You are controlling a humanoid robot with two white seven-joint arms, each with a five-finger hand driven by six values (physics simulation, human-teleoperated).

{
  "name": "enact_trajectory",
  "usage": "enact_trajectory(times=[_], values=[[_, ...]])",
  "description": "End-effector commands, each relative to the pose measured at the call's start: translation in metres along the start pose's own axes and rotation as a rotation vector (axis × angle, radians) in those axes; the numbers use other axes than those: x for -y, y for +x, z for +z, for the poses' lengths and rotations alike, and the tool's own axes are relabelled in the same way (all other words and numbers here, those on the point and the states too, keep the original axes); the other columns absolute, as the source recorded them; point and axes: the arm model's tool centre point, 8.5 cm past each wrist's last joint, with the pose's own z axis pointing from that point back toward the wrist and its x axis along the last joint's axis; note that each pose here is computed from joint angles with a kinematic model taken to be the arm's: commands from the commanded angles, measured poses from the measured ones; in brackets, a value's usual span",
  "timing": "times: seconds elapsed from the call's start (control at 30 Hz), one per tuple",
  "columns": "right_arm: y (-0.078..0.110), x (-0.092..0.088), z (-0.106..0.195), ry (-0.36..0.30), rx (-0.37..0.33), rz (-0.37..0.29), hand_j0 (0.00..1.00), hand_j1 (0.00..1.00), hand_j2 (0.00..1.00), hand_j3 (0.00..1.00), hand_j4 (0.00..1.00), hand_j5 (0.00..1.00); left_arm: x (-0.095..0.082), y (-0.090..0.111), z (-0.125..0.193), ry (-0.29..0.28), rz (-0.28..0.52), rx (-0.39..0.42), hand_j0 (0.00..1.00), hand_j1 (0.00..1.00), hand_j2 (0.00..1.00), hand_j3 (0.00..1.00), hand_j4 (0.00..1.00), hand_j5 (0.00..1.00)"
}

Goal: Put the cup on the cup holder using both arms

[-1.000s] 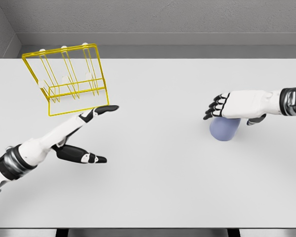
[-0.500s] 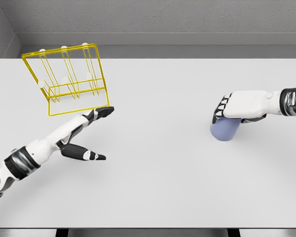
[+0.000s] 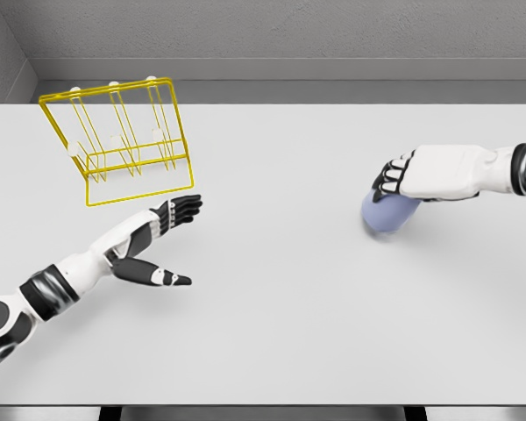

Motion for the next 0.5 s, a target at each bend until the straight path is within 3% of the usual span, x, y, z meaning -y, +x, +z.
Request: enact_trajectory(times=[0.0, 0.13, 0.37, 0.47], values=[[0.001, 0.010, 0.011, -0.022, -0.013, 0.023, 0.60, 0.60, 0.60, 0.60, 0.60, 0.60, 0.003, -0.005, -0.003, -0.003, 0.072, -0.006, 1.00, 1.00, 1.00, 1.00, 1.00, 1.00], [0.018, 0.022, 0.013, -0.037, 0.021, 0.078, 0.60, 0.60, 0.60, 0.60, 0.60, 0.60, 0.002, -0.005, -0.008, -0.006, 0.059, -0.025, 1.00, 1.00, 1.00, 1.00, 1.00, 1.00], [0.034, 0.039, -0.016, -0.116, 0.099, 0.075, 0.60, 0.60, 0.60, 0.60, 0.60, 0.60, -0.001, -0.026, -0.015, 0.033, 0.094, -0.049, 1.00, 1.00, 1.00, 1.00, 1.00, 1.00], [0.042, 0.046, -0.028, -0.139, 0.134, 0.075, 0.60, 0.60, 0.60, 0.60, 0.60, 0.60, -0.001, -0.027, -0.015, 0.034, 0.094, -0.050, 1.00, 1.00, 1.00, 1.00, 1.00, 1.00]])
